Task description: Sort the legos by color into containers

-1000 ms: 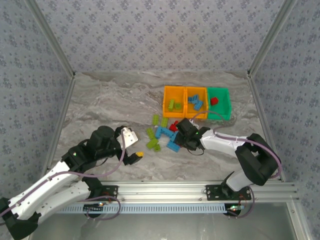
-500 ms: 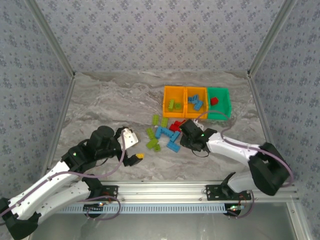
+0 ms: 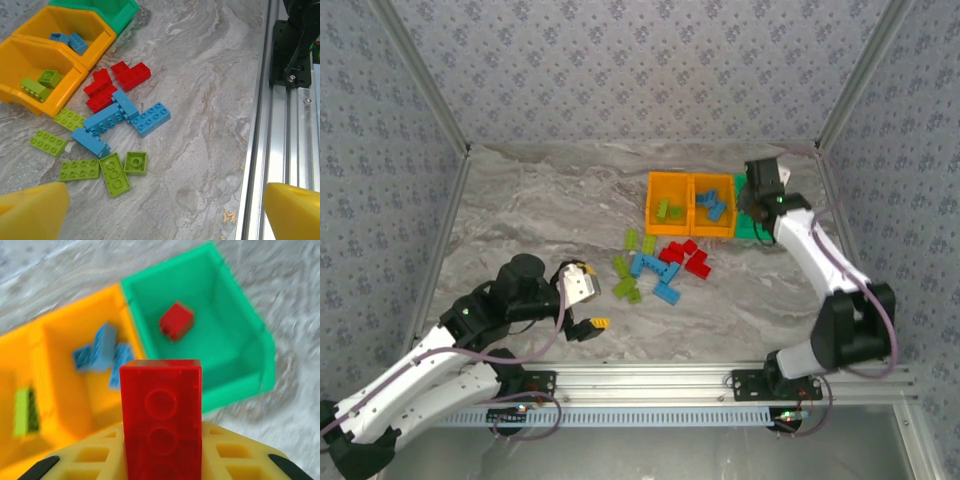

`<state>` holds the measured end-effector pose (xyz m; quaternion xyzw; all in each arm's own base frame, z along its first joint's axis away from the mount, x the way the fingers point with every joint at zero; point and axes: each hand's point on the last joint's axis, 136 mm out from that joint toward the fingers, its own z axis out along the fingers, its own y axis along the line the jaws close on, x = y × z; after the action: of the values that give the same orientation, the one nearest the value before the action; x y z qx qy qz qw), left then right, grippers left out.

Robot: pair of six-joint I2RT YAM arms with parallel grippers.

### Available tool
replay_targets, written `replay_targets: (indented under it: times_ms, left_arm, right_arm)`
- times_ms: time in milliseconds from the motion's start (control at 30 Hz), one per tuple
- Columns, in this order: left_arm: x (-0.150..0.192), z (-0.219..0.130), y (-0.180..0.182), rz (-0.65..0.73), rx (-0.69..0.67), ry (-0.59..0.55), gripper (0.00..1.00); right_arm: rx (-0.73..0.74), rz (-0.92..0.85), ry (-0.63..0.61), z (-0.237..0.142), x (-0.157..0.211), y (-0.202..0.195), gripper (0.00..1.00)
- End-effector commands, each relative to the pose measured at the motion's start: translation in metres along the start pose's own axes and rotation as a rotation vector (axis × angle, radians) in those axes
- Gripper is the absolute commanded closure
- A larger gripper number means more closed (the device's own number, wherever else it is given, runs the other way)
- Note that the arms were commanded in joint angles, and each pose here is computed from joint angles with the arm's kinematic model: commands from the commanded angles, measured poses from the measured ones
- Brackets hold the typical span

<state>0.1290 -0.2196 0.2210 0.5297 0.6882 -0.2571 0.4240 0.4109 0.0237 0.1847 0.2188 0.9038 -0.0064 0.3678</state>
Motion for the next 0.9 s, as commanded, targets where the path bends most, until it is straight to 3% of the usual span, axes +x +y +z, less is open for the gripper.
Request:
replay_targets:
  times_ms: [0, 100, 233, 367, 633, 767, 867]
  left_arm:
    - [-0.001, -0.003, 0.004, -0.002, -0.026, -0.013, 0.01]
    - [-0.001, -0.003, 0.006, -0.008, -0.036, -0.011, 0.01]
    - [0.001, -0.001, 0.005, -0.013, -0.037, -0.012, 0.01]
    - [0.001, 0.000, 0.007, -0.014, -0.045, -0.010, 0.01]
    - [0.006, 0.006, 0.010, -0.034, -0.056, -0.004, 0.01]
    - [-0.002, 0.007, 0.024, -0.167, -0.120, 0.021, 0.02]
    - [-0.012, 0.005, 0.039, -0.312, -0.243, 0.104, 0.04]
  right_arm:
    - [0.009, -0.069, 0.065, 0.039, -0.013, -0.001, 0.67]
    - [0.051, -0.047, 0.132, 0.074, -0.014, -0.008, 0.65]
    - [0.081, -0.068, 0.160, 0.092, -0.018, -0.010, 0.62]
    - [0.079, -0.061, 0.187, 0.087, -0.020, -0.008, 0.45]
    - [-0.005, -0.057, 0.089, 0.009, -0.027, 0.001, 0.42]
    - [-0.181, -0.147, 0.052, -0.057, 0.008, 0.034, 0.39]
    - [-0.330, -0.279, 0.053, -0.110, 0.053, 0.060, 0.28]
